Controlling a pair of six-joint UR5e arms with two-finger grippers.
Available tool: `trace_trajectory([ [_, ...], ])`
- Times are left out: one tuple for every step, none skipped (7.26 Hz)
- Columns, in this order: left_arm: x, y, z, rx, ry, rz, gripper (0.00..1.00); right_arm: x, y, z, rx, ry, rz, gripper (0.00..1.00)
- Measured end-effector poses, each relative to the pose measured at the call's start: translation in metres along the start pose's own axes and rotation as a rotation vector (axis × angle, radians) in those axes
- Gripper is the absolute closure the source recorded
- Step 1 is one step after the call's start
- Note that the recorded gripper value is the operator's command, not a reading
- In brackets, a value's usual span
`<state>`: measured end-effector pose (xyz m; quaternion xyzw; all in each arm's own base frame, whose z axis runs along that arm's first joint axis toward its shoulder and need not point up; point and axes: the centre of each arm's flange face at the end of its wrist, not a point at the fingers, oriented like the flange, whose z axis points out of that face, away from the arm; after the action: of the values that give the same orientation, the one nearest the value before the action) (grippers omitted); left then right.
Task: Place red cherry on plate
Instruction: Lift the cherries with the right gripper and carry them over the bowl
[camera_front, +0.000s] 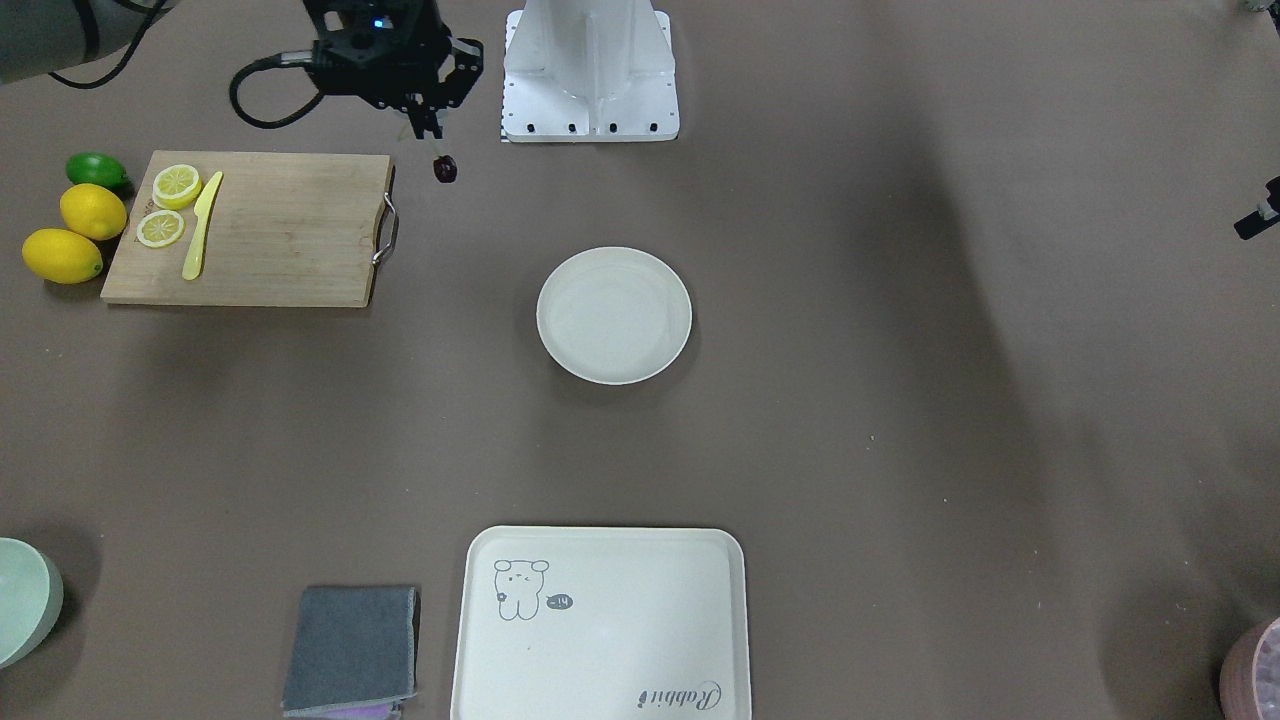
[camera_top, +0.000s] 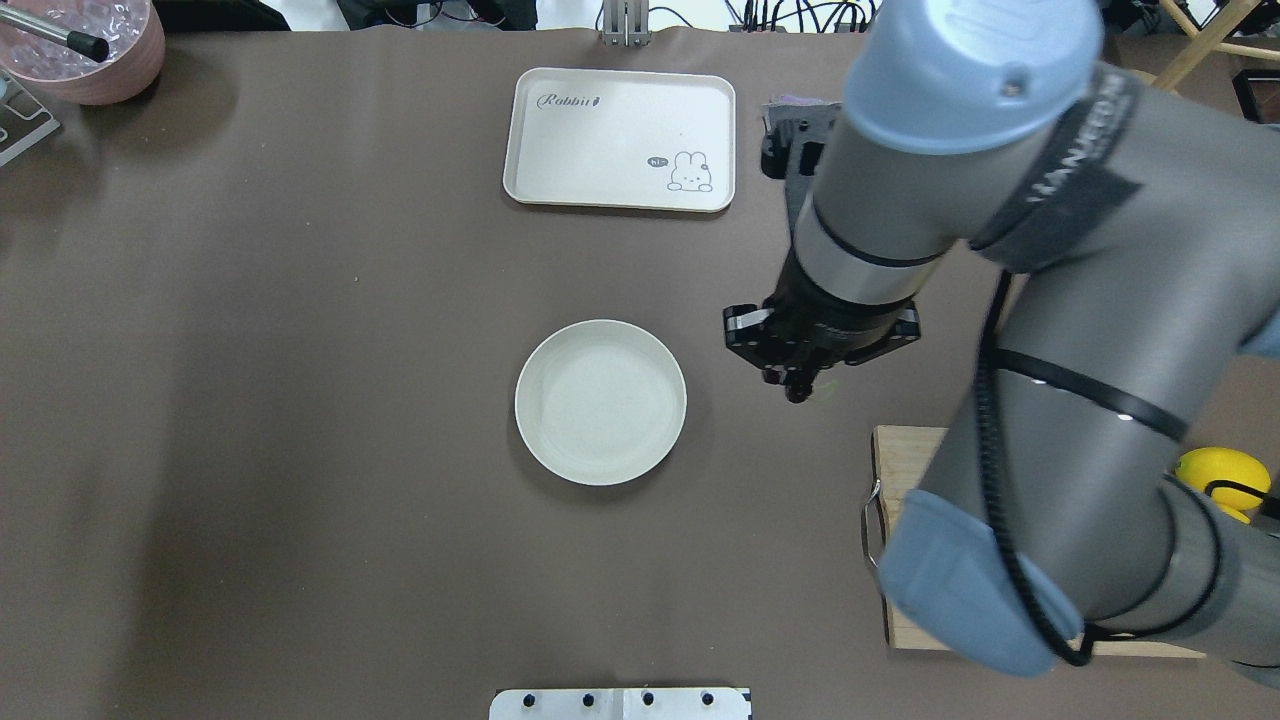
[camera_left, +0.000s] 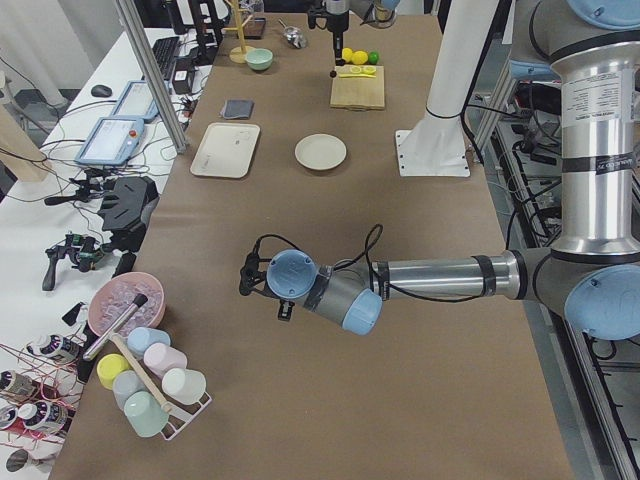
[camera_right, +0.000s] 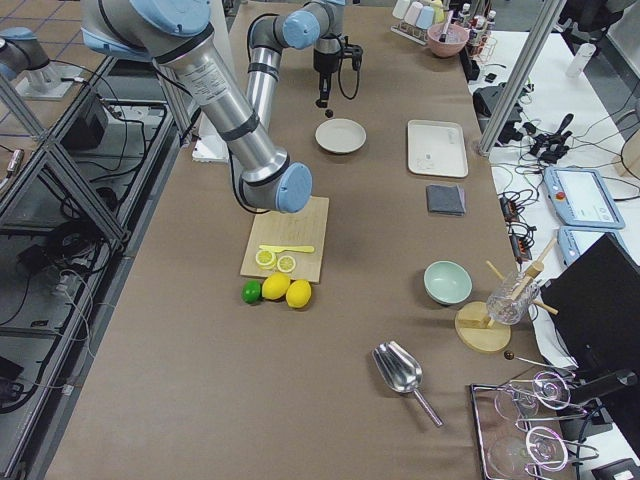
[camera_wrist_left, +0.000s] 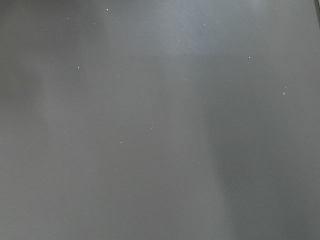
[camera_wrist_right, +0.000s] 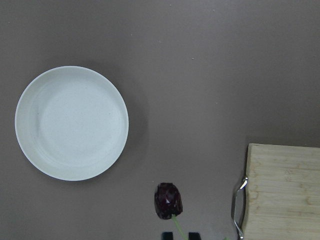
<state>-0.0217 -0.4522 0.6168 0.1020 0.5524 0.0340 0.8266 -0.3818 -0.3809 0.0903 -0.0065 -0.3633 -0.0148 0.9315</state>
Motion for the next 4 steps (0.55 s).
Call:
trace_trajectory([
  [-0.002, 0.001, -0.002, 0.006, -0.005, -0.002, 0.01, -0.033, -0.001, 0.016, 0.006, 0.009, 0.007, 1.00],
  [-0.004, 0.002, -0.005, 0.012, -0.014, -0.006, 0.01, -0.061, 0.001, 0.038, 0.015, 0.008, 0.009, 1.00],
  [-0.005, 0.003, -0.006, 0.015, -0.019, -0.008, 0.01, -0.083, 0.001, 0.065, 0.027, 0.010, 0.004, 1.00],
  [-0.007, 0.005, -0.006, 0.015, -0.022, -0.011, 0.01, -0.104, -0.005, 0.090, 0.035, 0.011, 0.001, 1.00],
])
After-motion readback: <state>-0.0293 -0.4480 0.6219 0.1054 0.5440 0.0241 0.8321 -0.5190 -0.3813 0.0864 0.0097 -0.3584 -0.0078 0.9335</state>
